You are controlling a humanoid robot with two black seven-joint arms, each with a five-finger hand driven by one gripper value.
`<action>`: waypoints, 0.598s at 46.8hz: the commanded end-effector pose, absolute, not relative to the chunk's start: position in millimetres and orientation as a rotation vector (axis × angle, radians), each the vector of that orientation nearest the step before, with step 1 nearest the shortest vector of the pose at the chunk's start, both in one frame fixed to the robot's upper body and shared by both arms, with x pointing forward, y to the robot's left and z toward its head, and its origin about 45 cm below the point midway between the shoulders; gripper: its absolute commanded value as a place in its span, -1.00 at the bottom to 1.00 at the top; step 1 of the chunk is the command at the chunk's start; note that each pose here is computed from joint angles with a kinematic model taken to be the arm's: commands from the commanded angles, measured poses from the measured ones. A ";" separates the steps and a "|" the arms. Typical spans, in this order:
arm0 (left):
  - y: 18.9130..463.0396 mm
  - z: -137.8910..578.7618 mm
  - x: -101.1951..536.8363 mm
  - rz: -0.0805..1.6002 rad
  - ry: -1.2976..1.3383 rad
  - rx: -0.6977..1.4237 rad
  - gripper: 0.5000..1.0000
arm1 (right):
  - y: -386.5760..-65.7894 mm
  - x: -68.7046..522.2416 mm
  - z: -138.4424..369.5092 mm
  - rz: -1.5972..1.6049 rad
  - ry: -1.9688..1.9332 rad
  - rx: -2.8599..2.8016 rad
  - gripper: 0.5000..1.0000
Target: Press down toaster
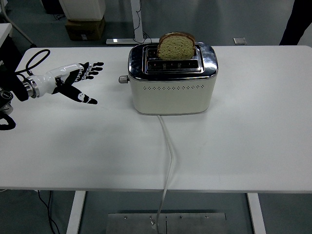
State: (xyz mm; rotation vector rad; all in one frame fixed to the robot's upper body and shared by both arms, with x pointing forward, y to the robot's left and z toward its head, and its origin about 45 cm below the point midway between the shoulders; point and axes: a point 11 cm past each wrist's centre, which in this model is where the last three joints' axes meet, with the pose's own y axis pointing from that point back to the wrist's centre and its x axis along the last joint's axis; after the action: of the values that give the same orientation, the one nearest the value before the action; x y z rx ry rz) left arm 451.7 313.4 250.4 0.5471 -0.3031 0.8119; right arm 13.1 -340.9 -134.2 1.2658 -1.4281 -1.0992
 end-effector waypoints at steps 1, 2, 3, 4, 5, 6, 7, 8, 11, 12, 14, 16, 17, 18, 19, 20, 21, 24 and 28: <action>307.5 253.0 450.3 0.784 -0.333 0.557 1.00 | -340.9 12.9 -134.2 -1.100 -1.428 1.265 1.00; 307.8 254.3 450.4 0.783 -0.337 0.557 1.00 | -340.9 12.9 -134.2 -1.100 -1.428 1.265 1.00; 308.6 255.5 450.5 0.783 -0.341 0.559 1.00 | -341.3 12.6 -134.2 -1.098 -1.427 1.265 1.00; 307.0 256.5 450.5 0.780 -0.343 0.556 1.00 | -340.9 13.8 -134.2 -1.099 -1.429 1.267 1.00; 305.7 259.1 451.1 0.777 -0.350 0.554 1.00 | -340.9 13.8 -134.2 -1.099 -1.429 1.267 0.99; 303.6 261.2 451.0 0.770 -0.357 0.551 1.00 | -340.9 12.9 -134.2 -1.100 -1.428 1.265 1.00; 301.5 263.2 450.9 0.764 -0.362 0.548 1.00 | -340.9 12.9 -134.2 -1.100 -1.428 1.265 1.00; 298.7 265.0 450.9 0.756 -0.369 0.545 1.00 | -340.9 12.9 -134.2 -1.100 -1.428 1.265 1.00; 294.6 265.4 449.0 0.741 -0.373 0.546 1.00 | -340.9 12.9 -134.2 -1.100 -1.428 1.265 1.00; 294.0 265.1 448.9 0.739 -0.373 0.550 1.00 | -340.8 12.8 -134.3 -1.099 -1.426 1.266 0.99; 294.0 263.5 448.3 0.733 -0.376 0.559 1.00 | -340.8 12.8 -134.3 -1.099 -1.426 1.266 1.00; 294.1 261.3 447.6 0.724 -0.386 0.577 1.00 | -341.4 12.7 -134.2 -1.099 -1.428 1.264 1.00; 294.3 260.1 447.2 0.717 -0.395 0.590 1.00 | -340.9 12.9 -134.2 -1.100 -1.428 1.265 1.00; 293.8 258.7 446.9 0.709 -0.403 0.602 1.00 | -340.8 13.7 -134.2 -1.098 -1.427 1.267 1.00; 294.0 257.9 446.6 0.702 -0.413 0.615 1.00 | -340.9 12.9 -134.2 -1.099 -1.428 1.265 1.00; 294.0 257.9 446.6 0.702 -0.413 0.615 1.00 | -340.9 12.9 -134.2 -1.100 -1.428 1.265 1.00; 293.9 255.5 446.0 0.686 -0.433 0.641 1.00 | -340.8 12.8 -134.3 -1.099 -1.426 1.266 1.00; 294.0 255.3 446.0 0.684 -0.436 0.645 1.00 | -340.9 12.9 -134.2 -1.100 -1.428 1.265 1.00; 294.0 255.3 446.0 0.684 -0.436 0.645 1.00 | -340.9 12.9 -134.2 -1.100 -1.428 1.265 1.00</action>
State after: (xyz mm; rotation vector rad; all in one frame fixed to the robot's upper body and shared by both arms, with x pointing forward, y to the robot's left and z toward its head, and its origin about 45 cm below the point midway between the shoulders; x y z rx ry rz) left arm 446.0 293.9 255.4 0.6444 -0.4356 0.6847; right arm 12.9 -341.0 -134.2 1.2653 -1.4276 -1.0991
